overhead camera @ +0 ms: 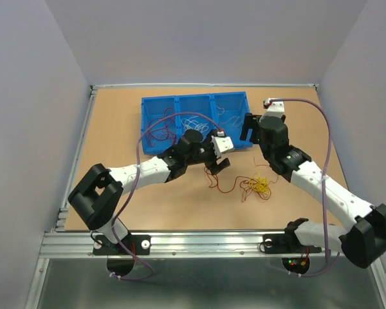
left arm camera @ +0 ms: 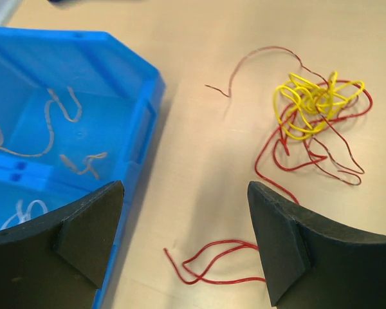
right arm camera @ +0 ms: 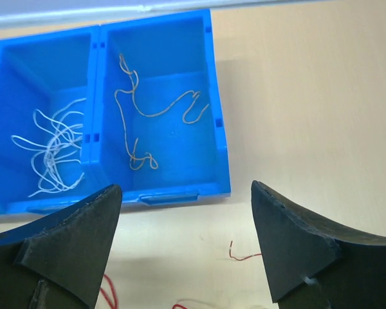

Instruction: Untangle the cables

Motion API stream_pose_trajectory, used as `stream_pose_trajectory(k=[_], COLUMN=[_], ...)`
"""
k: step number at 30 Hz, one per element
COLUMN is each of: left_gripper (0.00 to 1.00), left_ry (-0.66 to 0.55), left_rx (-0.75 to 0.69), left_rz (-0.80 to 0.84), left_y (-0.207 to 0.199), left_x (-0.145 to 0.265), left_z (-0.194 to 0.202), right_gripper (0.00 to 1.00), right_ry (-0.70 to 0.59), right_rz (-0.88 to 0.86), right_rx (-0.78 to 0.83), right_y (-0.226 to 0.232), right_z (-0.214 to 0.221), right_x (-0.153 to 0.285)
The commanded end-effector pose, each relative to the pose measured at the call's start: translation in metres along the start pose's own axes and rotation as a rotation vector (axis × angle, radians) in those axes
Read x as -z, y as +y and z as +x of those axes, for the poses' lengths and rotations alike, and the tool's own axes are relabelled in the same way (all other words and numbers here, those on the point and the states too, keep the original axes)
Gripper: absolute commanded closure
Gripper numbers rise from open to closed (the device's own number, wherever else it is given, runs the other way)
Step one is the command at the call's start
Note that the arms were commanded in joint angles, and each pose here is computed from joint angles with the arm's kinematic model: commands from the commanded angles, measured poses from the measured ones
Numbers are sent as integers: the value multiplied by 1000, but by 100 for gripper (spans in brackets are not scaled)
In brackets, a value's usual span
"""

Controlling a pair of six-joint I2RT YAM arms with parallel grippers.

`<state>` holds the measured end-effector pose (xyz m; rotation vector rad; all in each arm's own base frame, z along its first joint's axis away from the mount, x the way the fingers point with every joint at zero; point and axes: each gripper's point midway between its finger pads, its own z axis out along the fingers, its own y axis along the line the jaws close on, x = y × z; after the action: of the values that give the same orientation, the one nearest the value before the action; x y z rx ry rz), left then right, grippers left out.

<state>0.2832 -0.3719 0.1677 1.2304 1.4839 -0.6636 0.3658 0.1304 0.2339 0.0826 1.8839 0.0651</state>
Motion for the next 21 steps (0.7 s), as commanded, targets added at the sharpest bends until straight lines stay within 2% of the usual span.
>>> stream_pose_trajectory(k=[1,7,12,21], left_gripper=[11,12,13,19], left_ry=[23,93,149,250], left_rx=[-24,-28,-39,-34], left_rz=[55,113,153,252], left_y=[-11,-39,-52,-83], left_x=[-18,-47,-64,-86], left_z=[-4,11,31,58], right_gripper=[13,13,12,12], right_ry=[-98,-172,-214,-244], right_rz=[-36,-17,-79,-112], right_rx=[-99,-165,-192,-211], right_y=[-6,-24,-25,-26], right_z=[-22,-34,-41,-46], right_x=[25,51,71,83])
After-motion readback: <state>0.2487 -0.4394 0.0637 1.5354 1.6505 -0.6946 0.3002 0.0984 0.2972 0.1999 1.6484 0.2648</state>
